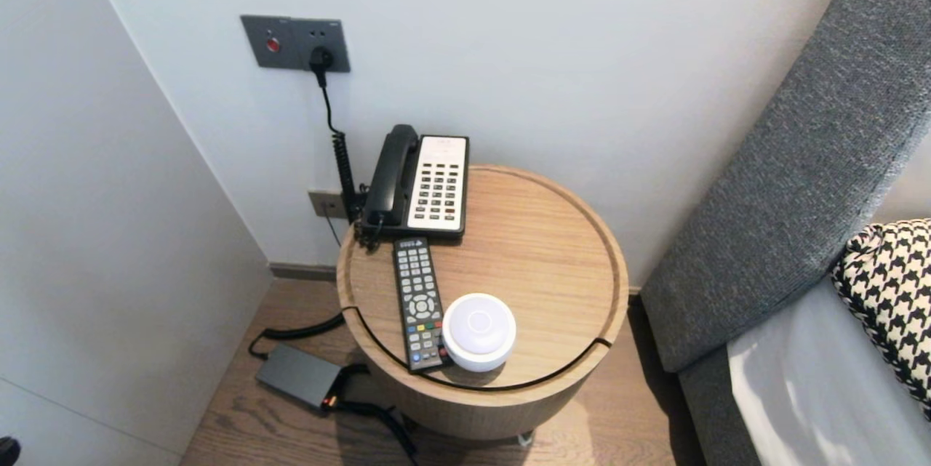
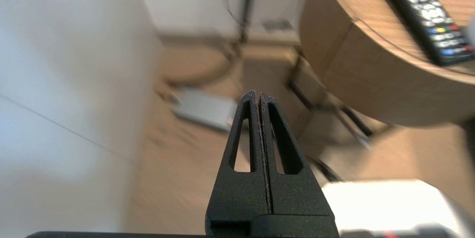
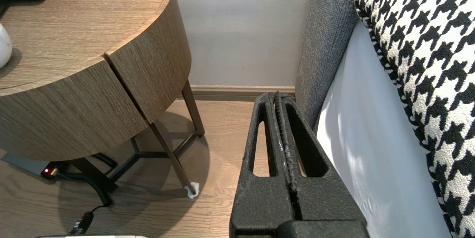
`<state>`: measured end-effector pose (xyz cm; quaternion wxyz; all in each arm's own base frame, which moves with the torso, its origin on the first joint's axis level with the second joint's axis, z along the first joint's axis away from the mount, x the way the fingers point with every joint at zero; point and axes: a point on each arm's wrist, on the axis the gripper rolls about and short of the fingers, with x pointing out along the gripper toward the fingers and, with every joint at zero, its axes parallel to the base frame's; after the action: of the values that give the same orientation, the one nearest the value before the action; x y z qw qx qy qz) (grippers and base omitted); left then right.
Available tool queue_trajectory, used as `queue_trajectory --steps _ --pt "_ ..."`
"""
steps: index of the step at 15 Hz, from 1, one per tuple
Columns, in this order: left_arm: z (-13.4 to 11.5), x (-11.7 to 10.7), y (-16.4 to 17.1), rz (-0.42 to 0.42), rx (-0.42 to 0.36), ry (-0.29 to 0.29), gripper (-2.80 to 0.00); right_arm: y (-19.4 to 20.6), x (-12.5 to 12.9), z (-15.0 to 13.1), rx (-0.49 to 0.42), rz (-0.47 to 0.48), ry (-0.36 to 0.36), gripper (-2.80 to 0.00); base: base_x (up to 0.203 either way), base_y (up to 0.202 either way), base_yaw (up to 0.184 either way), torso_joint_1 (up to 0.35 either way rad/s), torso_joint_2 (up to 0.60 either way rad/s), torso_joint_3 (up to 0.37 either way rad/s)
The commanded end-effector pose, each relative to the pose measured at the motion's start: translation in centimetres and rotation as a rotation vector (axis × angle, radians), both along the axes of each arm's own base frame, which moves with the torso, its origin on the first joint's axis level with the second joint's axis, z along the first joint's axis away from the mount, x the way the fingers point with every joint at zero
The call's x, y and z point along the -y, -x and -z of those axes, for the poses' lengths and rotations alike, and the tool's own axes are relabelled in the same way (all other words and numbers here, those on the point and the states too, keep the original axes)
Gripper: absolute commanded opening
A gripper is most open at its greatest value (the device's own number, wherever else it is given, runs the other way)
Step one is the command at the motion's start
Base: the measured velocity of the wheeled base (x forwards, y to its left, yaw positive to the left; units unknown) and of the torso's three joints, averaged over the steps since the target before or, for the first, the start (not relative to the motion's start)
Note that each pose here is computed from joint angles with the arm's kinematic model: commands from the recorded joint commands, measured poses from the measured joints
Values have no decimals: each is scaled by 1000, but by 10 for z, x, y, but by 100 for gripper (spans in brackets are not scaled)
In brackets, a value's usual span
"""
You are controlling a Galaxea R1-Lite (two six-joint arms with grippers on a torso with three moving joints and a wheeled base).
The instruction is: Open the nightstand drawer
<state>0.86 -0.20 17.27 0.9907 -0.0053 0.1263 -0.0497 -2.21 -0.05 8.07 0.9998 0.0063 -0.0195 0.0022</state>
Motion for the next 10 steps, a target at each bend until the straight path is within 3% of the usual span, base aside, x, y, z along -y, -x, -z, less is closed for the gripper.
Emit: queue_trajectory --steps 1,5,7,10 --pt "-13 5 -54 48 -259 76 -280 -2 0 7 -25 0 0 -280 0 0 0 0 0 0" --pt "-31 30 -110 143 -470 183 -280 -2 0 7 -26 0 0 -280 0 0 0 0 0 0" --pt "-28 54 -131 216 -572 225 -280 -2 0 7 -25 0 0 -280 0 0 0 0 0 0" --pt "-21 81 -157 239 -668 271 -280 -2 0 7 -25 0 0 -280 0 0 0 0 0 0"
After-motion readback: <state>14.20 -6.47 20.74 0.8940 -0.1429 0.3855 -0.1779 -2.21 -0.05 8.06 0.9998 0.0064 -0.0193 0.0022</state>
